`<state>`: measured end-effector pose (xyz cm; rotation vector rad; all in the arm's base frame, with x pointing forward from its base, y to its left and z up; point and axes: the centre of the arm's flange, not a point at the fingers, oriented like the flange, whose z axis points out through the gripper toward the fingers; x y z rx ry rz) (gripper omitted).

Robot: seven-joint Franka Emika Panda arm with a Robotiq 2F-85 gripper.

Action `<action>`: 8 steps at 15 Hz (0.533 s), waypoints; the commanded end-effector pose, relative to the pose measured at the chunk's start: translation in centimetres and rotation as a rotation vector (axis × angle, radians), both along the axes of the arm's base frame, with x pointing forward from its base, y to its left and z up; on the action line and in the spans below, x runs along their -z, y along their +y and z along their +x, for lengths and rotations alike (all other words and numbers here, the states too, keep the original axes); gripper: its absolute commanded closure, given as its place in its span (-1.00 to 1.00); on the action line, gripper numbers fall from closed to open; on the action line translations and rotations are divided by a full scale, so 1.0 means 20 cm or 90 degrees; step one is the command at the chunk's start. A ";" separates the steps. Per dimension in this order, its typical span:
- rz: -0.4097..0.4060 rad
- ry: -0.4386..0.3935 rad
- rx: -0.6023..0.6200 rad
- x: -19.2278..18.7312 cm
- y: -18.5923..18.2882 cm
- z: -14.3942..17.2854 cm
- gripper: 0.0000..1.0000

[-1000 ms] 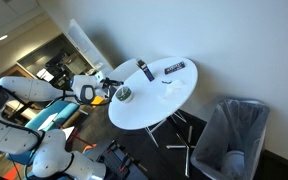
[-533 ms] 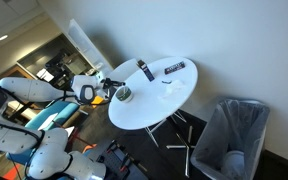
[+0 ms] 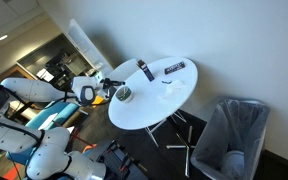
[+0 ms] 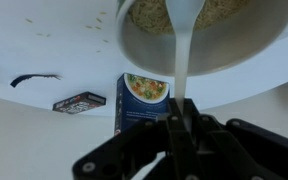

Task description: Use the white spoon to stir the contents in the white and green mug

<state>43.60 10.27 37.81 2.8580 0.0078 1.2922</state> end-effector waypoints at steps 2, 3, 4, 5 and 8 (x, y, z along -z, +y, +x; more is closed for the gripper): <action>0.001 -0.048 -0.033 0.08 0.04 0.01 0.95; 0.013 -0.045 -0.042 0.07 0.05 0.01 0.95; 0.020 -0.043 -0.048 0.07 0.06 0.01 0.95; 0.027 -0.026 -0.057 0.07 0.07 0.01 0.95; 0.037 0.003 -0.060 0.08 0.09 0.01 0.95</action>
